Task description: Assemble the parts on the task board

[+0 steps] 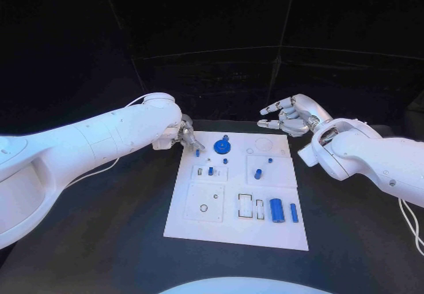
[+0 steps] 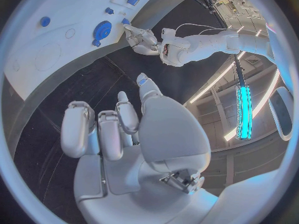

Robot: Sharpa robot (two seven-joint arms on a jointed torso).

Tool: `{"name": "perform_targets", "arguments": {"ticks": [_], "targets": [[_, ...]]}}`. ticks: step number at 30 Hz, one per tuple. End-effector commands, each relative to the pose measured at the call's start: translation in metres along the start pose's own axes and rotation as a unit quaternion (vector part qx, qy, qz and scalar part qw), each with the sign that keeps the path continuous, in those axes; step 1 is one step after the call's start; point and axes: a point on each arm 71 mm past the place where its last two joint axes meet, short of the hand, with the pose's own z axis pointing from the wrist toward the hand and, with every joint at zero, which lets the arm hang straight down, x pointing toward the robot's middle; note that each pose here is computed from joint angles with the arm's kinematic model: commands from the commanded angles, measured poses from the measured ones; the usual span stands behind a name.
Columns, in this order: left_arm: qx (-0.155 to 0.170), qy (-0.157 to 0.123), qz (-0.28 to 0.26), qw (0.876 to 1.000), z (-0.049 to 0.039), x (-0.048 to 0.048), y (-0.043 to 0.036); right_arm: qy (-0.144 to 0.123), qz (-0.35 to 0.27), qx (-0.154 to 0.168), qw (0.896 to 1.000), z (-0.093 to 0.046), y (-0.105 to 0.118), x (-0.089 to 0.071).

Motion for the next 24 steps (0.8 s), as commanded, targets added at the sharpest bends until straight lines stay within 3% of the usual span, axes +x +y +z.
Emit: {"name": "perform_targets", "arguments": {"ticks": [1,24], "targets": [[0.002,0.011,0.005,1.0,-0.0004,0.0016,-0.0019,-0.004,0.001,-0.005,1.0,0.0006,0.0018,-0.0008],[0.013,0.009,0.0,1.0,-0.0014,0.0051,-0.0083,-0.003,0.001,-0.004,1.0,0.0015,0.0017,-0.0003]]}}
